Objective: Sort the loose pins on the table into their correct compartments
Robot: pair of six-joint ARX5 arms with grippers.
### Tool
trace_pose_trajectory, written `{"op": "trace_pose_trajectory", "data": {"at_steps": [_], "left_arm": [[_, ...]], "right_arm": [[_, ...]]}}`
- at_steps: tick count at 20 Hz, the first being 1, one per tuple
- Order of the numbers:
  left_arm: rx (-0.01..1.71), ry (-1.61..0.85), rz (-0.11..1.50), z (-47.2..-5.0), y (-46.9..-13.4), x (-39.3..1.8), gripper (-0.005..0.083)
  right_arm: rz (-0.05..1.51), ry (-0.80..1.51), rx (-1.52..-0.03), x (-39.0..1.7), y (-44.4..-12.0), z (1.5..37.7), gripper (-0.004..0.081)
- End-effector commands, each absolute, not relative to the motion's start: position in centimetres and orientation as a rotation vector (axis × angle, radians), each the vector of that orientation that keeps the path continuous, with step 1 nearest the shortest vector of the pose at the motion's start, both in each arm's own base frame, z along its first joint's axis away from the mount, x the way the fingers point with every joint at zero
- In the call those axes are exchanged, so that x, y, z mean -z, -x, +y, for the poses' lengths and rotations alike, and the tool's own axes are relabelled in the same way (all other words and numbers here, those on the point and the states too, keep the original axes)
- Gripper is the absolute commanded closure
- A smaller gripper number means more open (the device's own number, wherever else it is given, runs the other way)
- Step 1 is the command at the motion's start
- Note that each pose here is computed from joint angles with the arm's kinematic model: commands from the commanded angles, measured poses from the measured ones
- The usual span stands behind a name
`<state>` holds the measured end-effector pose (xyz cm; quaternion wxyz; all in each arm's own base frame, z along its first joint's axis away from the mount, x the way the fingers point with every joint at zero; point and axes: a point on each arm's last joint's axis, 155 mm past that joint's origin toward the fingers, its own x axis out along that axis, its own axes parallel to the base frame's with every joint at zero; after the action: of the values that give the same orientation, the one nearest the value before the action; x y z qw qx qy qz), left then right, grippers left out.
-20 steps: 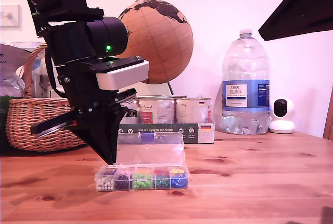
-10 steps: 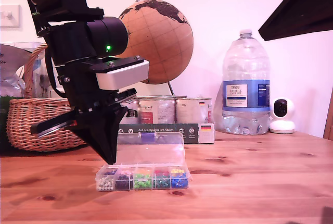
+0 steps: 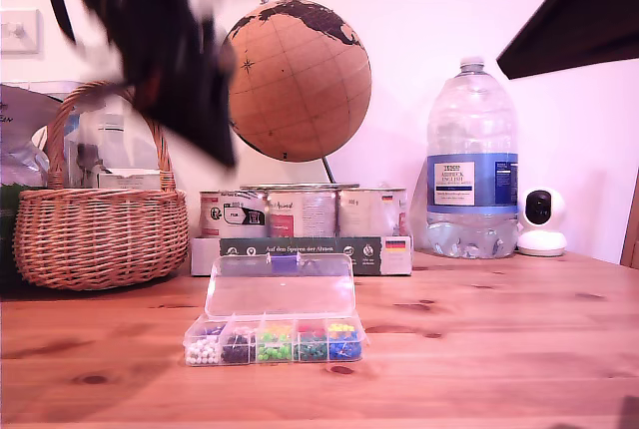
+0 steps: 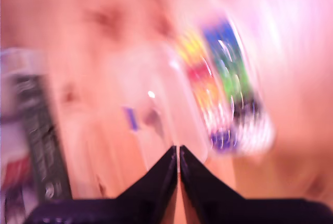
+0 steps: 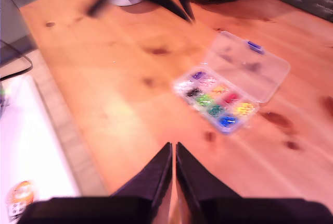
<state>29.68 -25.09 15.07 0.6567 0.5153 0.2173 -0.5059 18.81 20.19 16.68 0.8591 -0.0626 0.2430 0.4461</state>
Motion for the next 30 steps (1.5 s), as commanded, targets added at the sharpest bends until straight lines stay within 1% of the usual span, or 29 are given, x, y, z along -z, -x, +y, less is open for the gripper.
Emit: {"op": "trace_pose_trajectory", "data": {"at_steps": [1,3,5,8,11,13,16,20,23,24,26,28,30], "left_arm": [[1.088,-1.019,0.552,-25.1,-29.0,-15.9,0.0795],[0.958,-0.72,0.654,-24.8,-28.4,-17.9,0.0795],[0.866,-0.526,0.704,-24.2,-28.3,-19.3,0.0795],[0.798,-0.445,0.682,-23.0,-29.5,-20.7,0.0795],[0.753,-0.382,0.667,-21.8,-30.6,-20.6,0.0795],[0.707,-0.328,0.632,-20.4,-31.3,-20.1,0.0795],[0.659,-0.229,0.566,-18.7,-30.9,-19.1,0.0795],[0.622,-0.119,0.463,-16.6,-28.7,-18.0,0.0795],[0.6,-0.018,0.381,-15.6,-26.7,-18.5,0.0795],[0.599,0.001,0.352,-15.4,-26.1,-19.1,0.0795],[0.598,0.036,0.306,-15.1,-25.4,-20.3,0.0795],[0.601,0.042,0.279,-14.9,-24.9,-21.1,0.0795],[0.599,0.039,0.309,-14.8,-24.6,-20.4,0.0795]], "right_arm": [[0.497,0.118,-0.854,-16.8,-20.1,19.5,0.0783],[0.451,0.101,-0.728,-17.7,-22.2,18.2,0.0783],[0.394,0.051,-0.617,-19.2,-24.1,16.9,0.0783],[0.323,-0.005,-0.488,-21.0,-26.5,14.5,0.0783],[0.282,-0.033,-0.372,-21.9,-28.3,11.3,0.0783],[0.278,-0.046,-0.34,-22.0,-28.9,9.8,0.0783],[0.269,-0.045,-0.383,-22.3,-28.8,9.5,0.0783],[0.237,0.0,-0.415,-23.0,-28.3,9.6,0.0783],[0.201,-0.001,-0.42,-24.0,-27.7,9.6,0.0783],[0.197,0.01,-0.446,-24.1,-27.2,10.0,0.0783],[0.221,0.004,-0.508,-23.6,-26.1,11.0,0.0783],[0.261,0.0,-0.54,-22.7,-25.4,11.6,0.0783],[0.306,-0.014,-0.543,-21.7,-25.0,11.7,0.0783]]}}
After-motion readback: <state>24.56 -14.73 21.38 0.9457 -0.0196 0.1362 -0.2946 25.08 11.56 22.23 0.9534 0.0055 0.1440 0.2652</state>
